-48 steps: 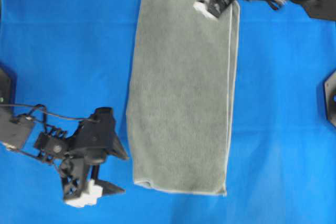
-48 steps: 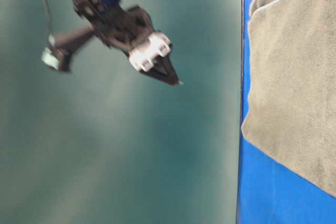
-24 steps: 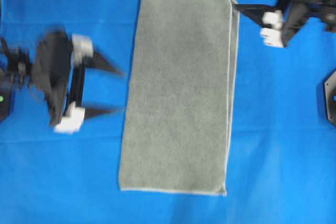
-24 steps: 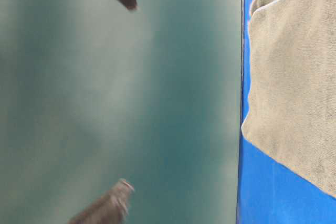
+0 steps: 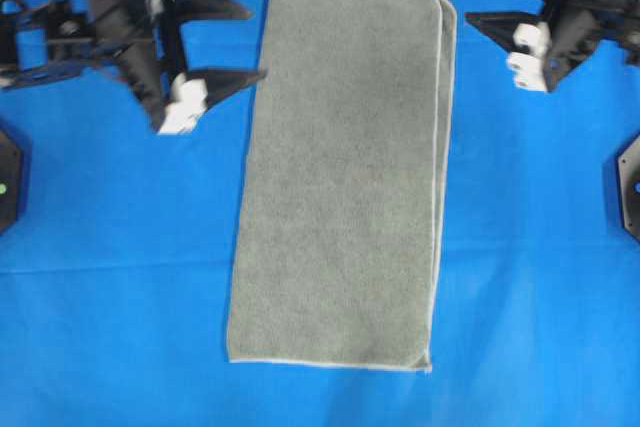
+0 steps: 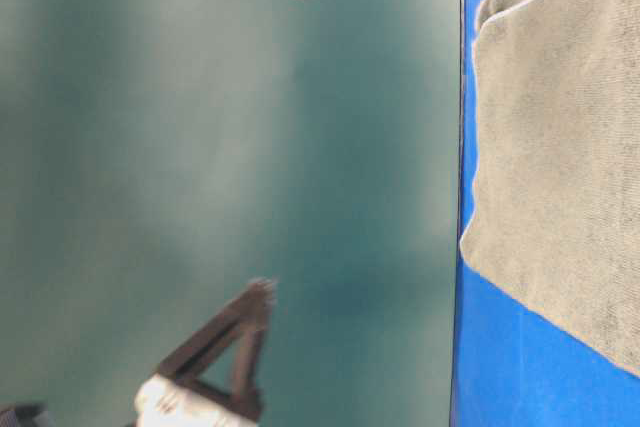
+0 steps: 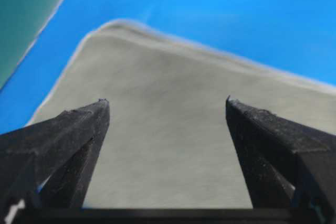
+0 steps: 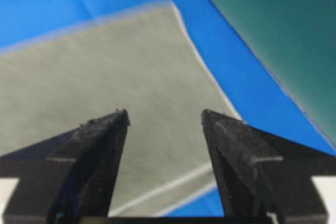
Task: Fold a large towel.
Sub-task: 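Release the towel and move both grippers to its top edge, then grasp the top corners of the folded towel with both grippers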
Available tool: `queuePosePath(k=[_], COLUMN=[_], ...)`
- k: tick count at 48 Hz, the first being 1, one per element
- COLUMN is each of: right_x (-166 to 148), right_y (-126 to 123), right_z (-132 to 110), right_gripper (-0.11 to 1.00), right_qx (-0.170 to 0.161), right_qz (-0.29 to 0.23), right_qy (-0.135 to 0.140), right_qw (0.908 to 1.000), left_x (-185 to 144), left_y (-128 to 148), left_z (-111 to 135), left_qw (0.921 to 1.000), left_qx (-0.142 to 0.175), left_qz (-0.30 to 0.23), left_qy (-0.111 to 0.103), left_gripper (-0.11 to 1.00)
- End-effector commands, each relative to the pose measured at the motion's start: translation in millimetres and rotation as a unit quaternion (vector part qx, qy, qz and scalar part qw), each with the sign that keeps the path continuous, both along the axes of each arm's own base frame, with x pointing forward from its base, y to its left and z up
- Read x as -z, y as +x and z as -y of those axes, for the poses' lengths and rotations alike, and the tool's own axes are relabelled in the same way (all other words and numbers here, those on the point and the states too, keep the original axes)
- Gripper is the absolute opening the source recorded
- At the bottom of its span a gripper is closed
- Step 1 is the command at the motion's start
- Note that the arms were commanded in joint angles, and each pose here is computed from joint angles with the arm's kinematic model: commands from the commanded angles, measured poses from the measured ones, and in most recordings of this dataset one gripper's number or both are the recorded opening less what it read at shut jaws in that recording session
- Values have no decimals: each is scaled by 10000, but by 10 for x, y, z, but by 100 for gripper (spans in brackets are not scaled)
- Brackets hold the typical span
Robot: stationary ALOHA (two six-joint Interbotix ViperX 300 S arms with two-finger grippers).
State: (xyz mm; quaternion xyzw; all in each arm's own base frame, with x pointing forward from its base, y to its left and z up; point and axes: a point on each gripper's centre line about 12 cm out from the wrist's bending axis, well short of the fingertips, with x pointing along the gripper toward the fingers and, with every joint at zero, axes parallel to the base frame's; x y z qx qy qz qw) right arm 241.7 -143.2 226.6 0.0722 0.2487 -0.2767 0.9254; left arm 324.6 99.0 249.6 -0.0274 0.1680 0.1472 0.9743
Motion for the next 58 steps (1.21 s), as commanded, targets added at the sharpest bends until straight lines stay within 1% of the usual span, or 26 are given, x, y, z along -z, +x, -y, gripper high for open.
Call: queuePosePath(k=[1,2,3,5,10,18,25,28,34,39,43,46,47,48,53,55,56,58], right_x=[67,101,143,237,491,931,1211,1263,1271,1275,1294,1321,1327,1337,1340,1335,1332,1315], right_y=[130,158,175,216,313,411,471,476,449,385,366,348,349,343,338,335,335,338], right_z=[202,241,291,383,604,775,857,912,1007,1073,1061,1026,1018,1007,964,949,946,946], right_gripper=[61,61,61,61,61,61,61,61,61,61,59,54,51,46,16,6,4,4], right_qx=[208,242,303,395,557,639,647,662,705,771,730,678,655,640,547,516,507,504], right_qz=[-234,-318,-405,-582,-951,-1416,-1696,-1762,-1814,-1864,-1909,-1923,-1904,-1904,-1811,-1774,-1761,-1737], right_qy=[77,99,132,199,369,705,885,881,810,773,757,781,790,804,831,835,835,821], right_qw=[9995,9992,9986,9973,9932,9853,9794,9782,9775,9764,9760,9759,9763,9763,9784,9792,9795,9801], left_x=[55,130,156,279,562,1027,1299,1397,1557,1652,1669,1687,1692,1692,1697,1688,1669,1629], left_y=[107,134,145,187,248,298,338,356,385,428,452,463,466,472,492,491,493,491], left_z=[-245,-338,-373,-532,-844,-1258,-1421,-1459,-1511,-1532,-1531,-1512,-1505,-1501,-1461,-1451,-1452,-1451], left_qw=[9996,9991,9989,9976,9937,9865,9844,9836,9819,9810,9803,9792,9788,9786,9777,9774,9774,9776], left_qx=[-295,-399,-442,-621,-955,-1381,-1529,-1559,-1588,-1583,-1563,-1532,-1519,-1510,-1407,-1389,-1388,-1383], left_qz=[-16,-112,-138,-279,-535,-770,-756,-788,-898,-978,-1060,-1173,-1210,-1238,-1420,-1460,-1459,-1455], left_qy=[-26,-52,-69,-131,-252,-416,-425,-447,-500,-545,-585,-631,-641,-654,-643,-648,-648,-640], left_gripper=[85,85,85,85,85,85,85,85,84,81,72,58,53,45,18,9,6,5])
